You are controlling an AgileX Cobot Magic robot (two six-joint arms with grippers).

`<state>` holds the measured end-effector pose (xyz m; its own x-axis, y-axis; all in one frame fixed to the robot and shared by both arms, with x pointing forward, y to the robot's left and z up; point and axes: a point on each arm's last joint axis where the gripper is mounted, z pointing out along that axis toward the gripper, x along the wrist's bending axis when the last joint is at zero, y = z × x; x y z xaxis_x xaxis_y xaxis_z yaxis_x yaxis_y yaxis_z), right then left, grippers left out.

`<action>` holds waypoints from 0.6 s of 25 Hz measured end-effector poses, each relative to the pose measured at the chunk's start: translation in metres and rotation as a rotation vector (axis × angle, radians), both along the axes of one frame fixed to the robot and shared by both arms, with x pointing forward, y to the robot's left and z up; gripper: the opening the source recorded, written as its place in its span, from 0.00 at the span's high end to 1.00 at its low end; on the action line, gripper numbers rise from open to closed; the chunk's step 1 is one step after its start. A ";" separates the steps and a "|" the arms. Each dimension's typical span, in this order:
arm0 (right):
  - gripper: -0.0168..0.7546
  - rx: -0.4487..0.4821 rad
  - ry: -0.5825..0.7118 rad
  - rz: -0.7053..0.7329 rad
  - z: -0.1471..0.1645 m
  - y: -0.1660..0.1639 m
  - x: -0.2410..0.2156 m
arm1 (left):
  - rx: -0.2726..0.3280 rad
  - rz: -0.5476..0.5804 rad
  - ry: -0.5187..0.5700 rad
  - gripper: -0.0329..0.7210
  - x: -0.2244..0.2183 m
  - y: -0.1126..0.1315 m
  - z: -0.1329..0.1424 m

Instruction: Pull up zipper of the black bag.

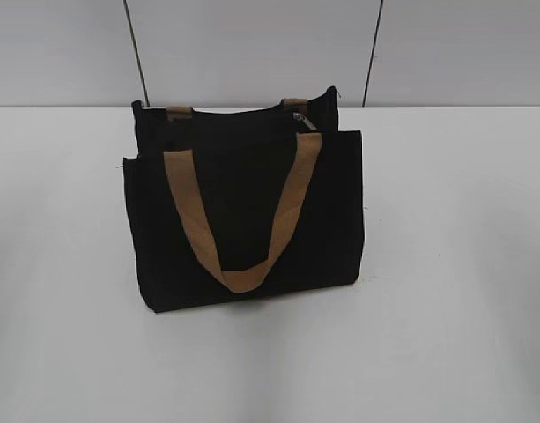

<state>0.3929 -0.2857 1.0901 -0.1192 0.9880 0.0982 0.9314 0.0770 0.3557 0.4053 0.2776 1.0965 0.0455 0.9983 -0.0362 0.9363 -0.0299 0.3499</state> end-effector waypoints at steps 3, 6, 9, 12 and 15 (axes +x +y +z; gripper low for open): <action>0.37 0.004 -0.149 0.001 0.011 0.000 -0.044 | 0.033 0.002 -0.133 0.37 -0.027 0.008 0.020; 0.37 0.007 -0.299 0.002 0.020 0.000 -0.081 | 0.009 0.004 -0.280 0.37 -0.061 0.013 0.038; 0.37 0.011 -0.437 0.003 0.023 0.000 -0.114 | -0.001 0.005 -0.335 0.38 -0.082 0.016 0.036; 0.37 0.012 -0.554 0.004 0.021 0.000 -0.143 | 0.006 -0.012 -0.360 0.38 -0.103 0.019 0.019; 0.37 0.013 -0.661 0.004 0.017 0.000 -0.167 | 0.012 -0.036 -0.438 0.39 -0.121 0.021 0.000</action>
